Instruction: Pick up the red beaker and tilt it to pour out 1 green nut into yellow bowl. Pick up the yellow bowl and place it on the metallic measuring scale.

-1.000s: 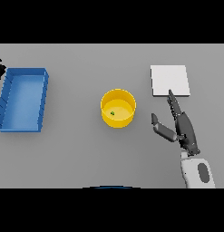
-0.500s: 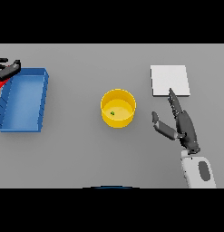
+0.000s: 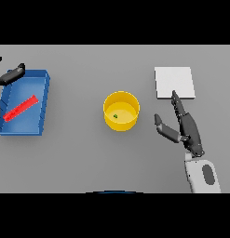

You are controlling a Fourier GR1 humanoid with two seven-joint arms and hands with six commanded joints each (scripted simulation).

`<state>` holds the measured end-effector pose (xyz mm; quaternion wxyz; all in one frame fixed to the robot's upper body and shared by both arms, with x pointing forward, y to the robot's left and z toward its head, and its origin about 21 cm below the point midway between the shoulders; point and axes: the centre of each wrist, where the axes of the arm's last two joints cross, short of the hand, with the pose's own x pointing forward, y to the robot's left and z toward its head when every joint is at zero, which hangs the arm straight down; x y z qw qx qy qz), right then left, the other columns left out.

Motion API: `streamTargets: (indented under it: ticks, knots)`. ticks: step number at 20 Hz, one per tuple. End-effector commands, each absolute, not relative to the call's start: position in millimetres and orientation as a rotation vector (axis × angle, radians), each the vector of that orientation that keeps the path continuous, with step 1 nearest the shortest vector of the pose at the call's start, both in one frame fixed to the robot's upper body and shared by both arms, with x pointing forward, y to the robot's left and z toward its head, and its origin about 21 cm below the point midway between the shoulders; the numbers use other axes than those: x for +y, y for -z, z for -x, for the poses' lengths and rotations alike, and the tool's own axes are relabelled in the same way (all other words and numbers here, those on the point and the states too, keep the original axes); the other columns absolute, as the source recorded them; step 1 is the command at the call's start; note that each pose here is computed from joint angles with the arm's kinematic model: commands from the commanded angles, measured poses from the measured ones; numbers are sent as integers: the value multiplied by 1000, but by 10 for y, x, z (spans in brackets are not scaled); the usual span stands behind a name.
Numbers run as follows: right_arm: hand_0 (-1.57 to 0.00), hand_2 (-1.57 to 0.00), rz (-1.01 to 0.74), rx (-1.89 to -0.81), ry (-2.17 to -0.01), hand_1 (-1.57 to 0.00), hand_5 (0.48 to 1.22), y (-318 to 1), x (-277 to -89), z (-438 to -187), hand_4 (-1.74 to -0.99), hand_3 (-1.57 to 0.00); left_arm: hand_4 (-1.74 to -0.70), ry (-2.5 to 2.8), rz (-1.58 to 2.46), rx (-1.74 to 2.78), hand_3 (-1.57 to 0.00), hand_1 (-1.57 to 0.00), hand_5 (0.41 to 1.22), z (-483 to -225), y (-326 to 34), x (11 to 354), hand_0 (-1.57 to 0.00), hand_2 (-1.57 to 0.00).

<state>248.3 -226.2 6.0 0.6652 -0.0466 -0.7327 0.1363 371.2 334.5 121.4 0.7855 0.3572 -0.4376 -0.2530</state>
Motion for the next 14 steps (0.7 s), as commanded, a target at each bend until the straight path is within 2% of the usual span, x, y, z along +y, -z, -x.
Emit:
streamTargets:
  ticks: [1, 2, 4, 6, 7, 10, 14]
  knots:
    - [1, 1, 114, -1658, -319, 1, 704, -74, -2260, -2475, -1277, 1, -730, 533, -765, -964, -25, -45, 661, -3710, -1215, 3325, -53, -40]
    - [1, 1, 169, -1651, -349, 1, 688, -121, -2275, -2481, -1281, 1, -728, 523, -767, -970, -19, -36, 664, -3690, -1223, 3340, -42, -32]
    - [1, 1, 236, -1645, -446, 1, 662, -222, -2217, -2548, -1222, 1, -718, 513, -764, -992, -12, -22, 675, -3690, -1231, 3342, -27, -20]
    - [-13, 1, 169, -1697, -561, 1, 672, -326, -2176, -2663, -1167, 1, -720, 505, -753, -1016, -7, -14, 685, -3697, -1250, 3309, -17, -12]
    - [-10, 1, 145, -1714, -644, 1, 680, -381, -2176, -2732, -1174, 1, -722, 511, -750, -1024, -6, -11, 693, -3693, -1237, 3317, -13, -10]
    - [-5, 1, 162, -1699, -899, 1, 666, -527, -2112, -2935, -1254, 1, -738, 494, -745, -1029, -2, -5, 709, -3659, -1243, 3311, -6, -5]
    - [-1, 1, 264, -1656, -1242, 1, 627, -660, -1932, -3057, -1234, 1, -746, 495, -736, -1050, 0, -2, 709, -3657, -1266, 3327, -2, -1]
